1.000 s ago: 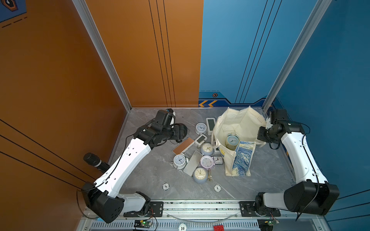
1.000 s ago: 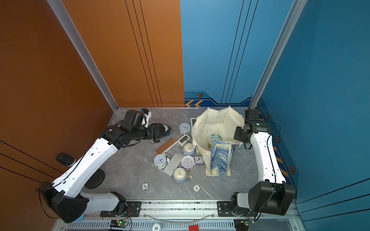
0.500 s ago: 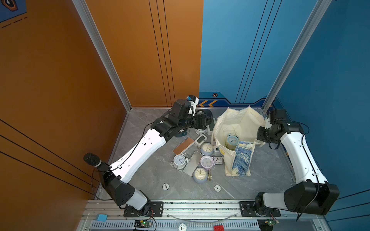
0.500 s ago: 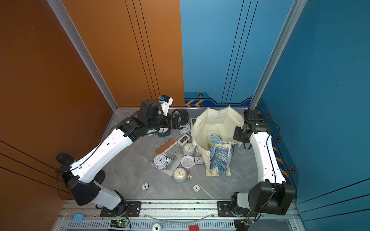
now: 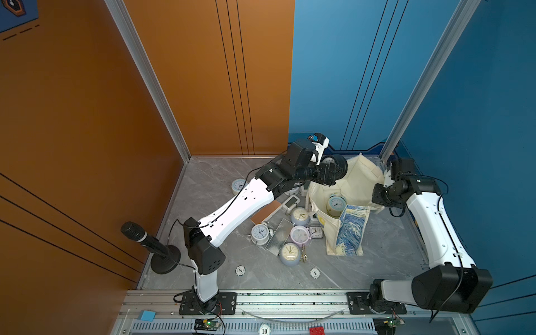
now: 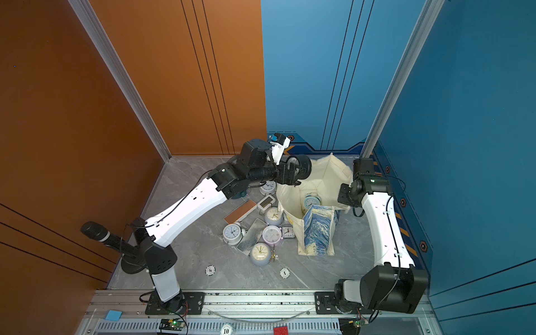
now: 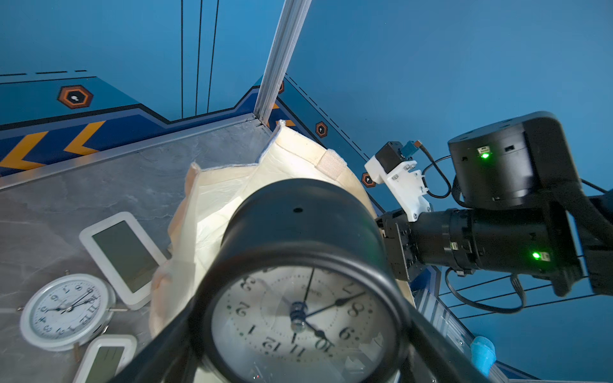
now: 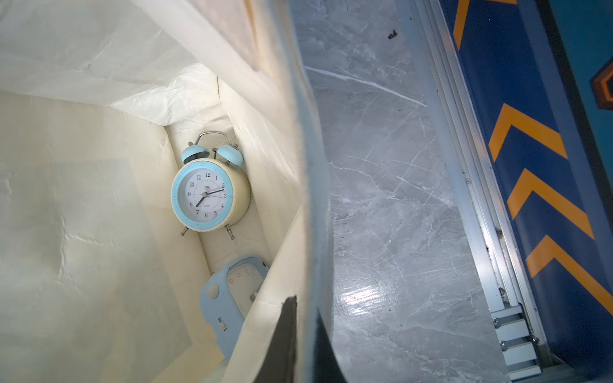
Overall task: Put the alarm clock into the canvas bag
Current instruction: Place the alarm at the canvas bag.
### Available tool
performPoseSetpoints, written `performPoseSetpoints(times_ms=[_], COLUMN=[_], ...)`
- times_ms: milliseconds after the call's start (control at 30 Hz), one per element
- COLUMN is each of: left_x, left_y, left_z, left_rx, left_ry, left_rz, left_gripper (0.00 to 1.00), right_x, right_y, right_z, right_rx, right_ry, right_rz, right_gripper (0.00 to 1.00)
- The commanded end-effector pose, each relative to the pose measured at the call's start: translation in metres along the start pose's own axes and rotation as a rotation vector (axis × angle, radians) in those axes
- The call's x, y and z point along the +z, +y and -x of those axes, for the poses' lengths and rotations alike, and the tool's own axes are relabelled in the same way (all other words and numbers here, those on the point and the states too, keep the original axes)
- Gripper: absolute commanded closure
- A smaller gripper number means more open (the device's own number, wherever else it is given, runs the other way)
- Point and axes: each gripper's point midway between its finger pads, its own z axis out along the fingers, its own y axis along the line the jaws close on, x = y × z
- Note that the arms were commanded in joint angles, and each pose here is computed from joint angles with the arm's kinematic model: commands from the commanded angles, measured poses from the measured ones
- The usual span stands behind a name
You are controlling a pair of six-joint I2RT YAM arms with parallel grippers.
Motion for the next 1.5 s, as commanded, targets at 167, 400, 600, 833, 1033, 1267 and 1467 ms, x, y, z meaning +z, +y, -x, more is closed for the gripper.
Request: performPoseSetpoints(times_ms=[167,400,600,833,1033,1267,1467], left_x=[0.048,0.086,0.099,0.108,0.111,0.119,0.129], left_y=[-0.019,-0.025,-0.039,-0.046,-0.052,-0.042,-0.025], left_z=[-0.024,-0.068,-0.111,-0.154,-0.197,-0.226,-0.253], left_rx=[0.032,0.003,0.013,0.012,0.011,-0.003,-0.019], left_ry=[0.079,0.214,0.353,0.489,0.627,0.712,0.784], left_rz=[-0.07,-0.133,-0.188,-0.251,-0.328,-0.324,-0.286], left_gripper=[0.41,0.43,0.43,0.43,0.43,0.41,0.37], right_x=[-0.008,-0.009,-0.009,-0.008,-0.006,-0.005,-0.003], right_y=[0.002,0.003,0.003,0.003,0.004,0.005,0.007], right_z=[0.002,0.007,0.008,0.009,0.009,0.008,0.008], right_rx=[-0.014,-0.006,-0.003,0.005,0.007,0.01,0.009], right_ry=[-0.022,-0.023,-0.022,-0.015,-0.01,-0.004,0.004], right_rz=[0.008,0.018,0.019,0.025,0.029,0.035,0.043], right_gripper=[0.92,0.92,0.92,0.92,0.92,0.92,0.92])
